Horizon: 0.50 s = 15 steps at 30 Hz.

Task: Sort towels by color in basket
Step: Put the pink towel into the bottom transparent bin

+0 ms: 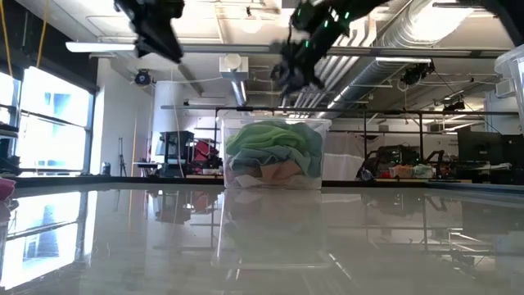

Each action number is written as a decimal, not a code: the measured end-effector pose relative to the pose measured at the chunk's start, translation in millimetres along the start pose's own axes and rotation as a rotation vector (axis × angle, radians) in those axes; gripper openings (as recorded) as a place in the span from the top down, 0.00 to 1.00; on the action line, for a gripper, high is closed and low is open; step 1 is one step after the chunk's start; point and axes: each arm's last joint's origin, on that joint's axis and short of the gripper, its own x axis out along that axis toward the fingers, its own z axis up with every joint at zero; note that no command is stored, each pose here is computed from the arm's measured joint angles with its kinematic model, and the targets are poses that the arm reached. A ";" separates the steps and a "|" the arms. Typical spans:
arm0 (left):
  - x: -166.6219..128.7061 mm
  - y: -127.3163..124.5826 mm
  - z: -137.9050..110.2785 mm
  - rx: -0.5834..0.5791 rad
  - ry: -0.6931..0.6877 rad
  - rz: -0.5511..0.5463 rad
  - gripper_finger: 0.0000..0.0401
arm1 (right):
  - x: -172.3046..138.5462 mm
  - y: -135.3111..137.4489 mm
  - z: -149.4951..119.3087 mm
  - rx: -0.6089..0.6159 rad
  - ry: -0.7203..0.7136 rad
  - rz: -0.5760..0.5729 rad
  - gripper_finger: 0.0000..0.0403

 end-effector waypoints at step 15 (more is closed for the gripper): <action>25.0 -49.8 -92.3 -0.178 0.478 0.095 0.90 | -70.7 159.9 -48.0 -0.229 -0.135 0.210 0.64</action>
